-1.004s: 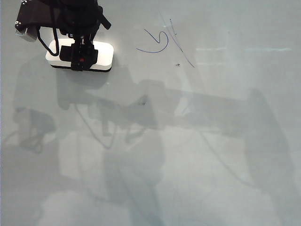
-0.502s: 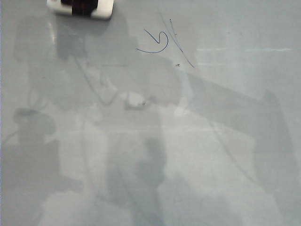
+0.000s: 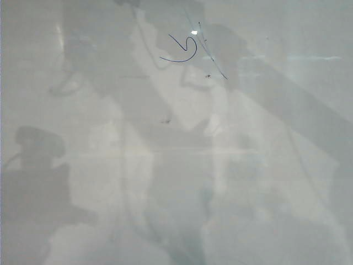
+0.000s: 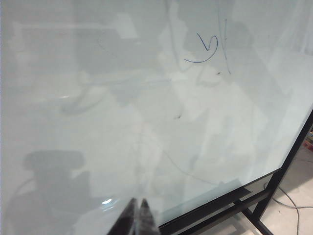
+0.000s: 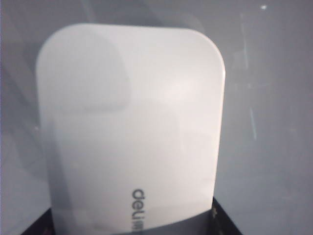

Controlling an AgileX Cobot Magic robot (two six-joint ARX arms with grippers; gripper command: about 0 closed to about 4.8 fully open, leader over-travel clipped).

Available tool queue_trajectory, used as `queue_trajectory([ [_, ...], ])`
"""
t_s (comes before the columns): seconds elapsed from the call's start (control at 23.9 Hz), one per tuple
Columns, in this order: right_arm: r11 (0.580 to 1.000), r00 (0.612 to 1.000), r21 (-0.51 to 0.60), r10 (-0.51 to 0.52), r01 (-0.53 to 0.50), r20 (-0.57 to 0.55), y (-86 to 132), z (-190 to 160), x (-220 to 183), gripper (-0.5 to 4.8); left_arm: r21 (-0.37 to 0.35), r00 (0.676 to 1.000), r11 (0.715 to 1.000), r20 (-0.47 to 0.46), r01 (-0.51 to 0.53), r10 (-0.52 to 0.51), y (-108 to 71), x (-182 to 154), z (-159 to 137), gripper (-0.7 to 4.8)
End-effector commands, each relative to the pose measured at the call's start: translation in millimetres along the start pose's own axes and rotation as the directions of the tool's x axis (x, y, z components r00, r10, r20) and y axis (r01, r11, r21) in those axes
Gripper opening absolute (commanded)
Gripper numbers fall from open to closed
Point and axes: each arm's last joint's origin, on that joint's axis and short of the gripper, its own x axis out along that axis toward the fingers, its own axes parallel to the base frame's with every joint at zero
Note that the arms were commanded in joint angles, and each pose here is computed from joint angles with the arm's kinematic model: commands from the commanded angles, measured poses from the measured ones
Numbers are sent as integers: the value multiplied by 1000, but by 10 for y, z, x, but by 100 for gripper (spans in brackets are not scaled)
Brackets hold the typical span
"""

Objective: Grab the whiteboard eraser that is attached to the surface of the whiteboard and use it to clean the writing on the whiteboard.

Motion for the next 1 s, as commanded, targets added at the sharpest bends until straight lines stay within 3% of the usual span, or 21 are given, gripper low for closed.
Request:
queue_trajectory([
  [0.04,993,994,-39,107,-108,-29,-4,-191,-48,154,9,1000,1000,8,1,-1,0,0,11,-2],
  [0.25,981,978,-45,184,-189,-98,-59,-460,-82,147,9,1000,1000,8,1,-1,0,0,11,-2],
  [0.46,979,975,-43,194,-200,-112,-166,-675,-54,146,8,1000,1000,7,1,-1,0,0,10,-2],
  [1.0,983,981,-21,180,-182,-74,-460,-1303,-575,120,9,1000,1000,8,1,-1,0,0,11,-2],
])
